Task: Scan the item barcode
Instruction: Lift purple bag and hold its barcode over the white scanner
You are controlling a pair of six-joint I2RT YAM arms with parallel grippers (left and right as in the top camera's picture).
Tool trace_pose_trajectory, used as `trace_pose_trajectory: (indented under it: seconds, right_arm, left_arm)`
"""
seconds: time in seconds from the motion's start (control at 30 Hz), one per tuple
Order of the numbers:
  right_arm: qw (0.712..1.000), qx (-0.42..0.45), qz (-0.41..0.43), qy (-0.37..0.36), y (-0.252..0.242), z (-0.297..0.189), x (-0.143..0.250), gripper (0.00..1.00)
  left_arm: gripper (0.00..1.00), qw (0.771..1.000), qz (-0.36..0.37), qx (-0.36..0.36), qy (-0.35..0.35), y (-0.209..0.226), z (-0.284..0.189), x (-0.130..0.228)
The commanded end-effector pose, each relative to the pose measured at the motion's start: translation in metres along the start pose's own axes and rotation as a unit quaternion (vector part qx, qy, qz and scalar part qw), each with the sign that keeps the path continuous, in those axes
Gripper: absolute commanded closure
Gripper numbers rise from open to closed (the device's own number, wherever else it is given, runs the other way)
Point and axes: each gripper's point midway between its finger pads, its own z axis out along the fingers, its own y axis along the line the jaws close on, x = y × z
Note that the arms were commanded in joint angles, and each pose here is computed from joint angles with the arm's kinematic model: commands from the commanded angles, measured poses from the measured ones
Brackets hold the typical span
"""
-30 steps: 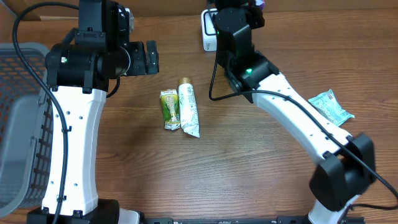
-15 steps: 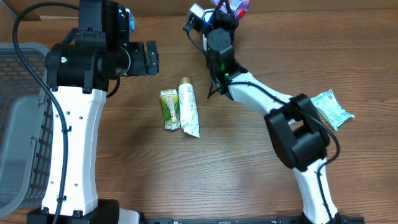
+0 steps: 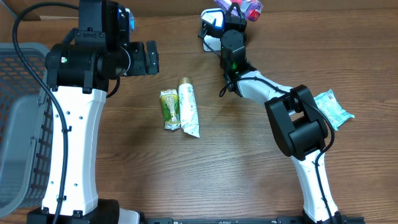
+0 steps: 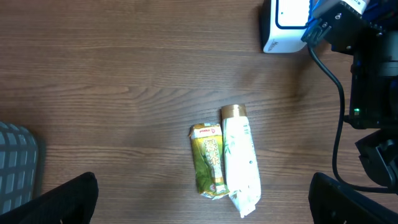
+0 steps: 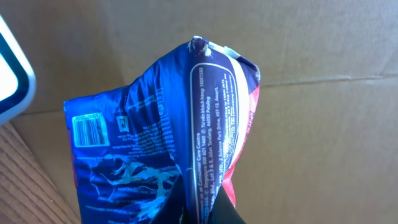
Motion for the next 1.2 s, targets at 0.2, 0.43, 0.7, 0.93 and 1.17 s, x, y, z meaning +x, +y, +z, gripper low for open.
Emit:
trace_pose_trajectory:
  seconds: [0.2,0.43,0.7,0.93,1.17]
  right_arm:
    - [0.998,0.016,0.05,-0.04,-0.021,-0.005,-0.025,0.96]
    - [0.997,0.015,0.066,-0.047,-0.021,-0.007,-0.031,0.96]
    - [0.997,0.015,0.066,-0.047,-0.02,-0.007,-0.03,0.96]
    - [0.997,0.015,0.066,-0.047,-0.02,-0.007,-0.03,0.96]
    - [0.995,0.014,0.087,-0.049,-0.021,-0.009,-0.034,0.96]
  left_arm:
    - [0.0,1.0,0.005,-0.001,-0.006,0.0,-0.002,-0.003]
    - [0.01,1.0,0.005,-0.001,-0.006,0.0,-0.002,-0.003]
    - [0.0,1.0,0.005,-0.001,-0.006,0.0,-0.002,-0.003]
    - [0.0,1.0,0.005,-0.001,-0.006,0.0,-0.002,-0.003]
    - [0.0,1.0,0.005,-0.001,-0.006,0.0,-0.002,-0.003]
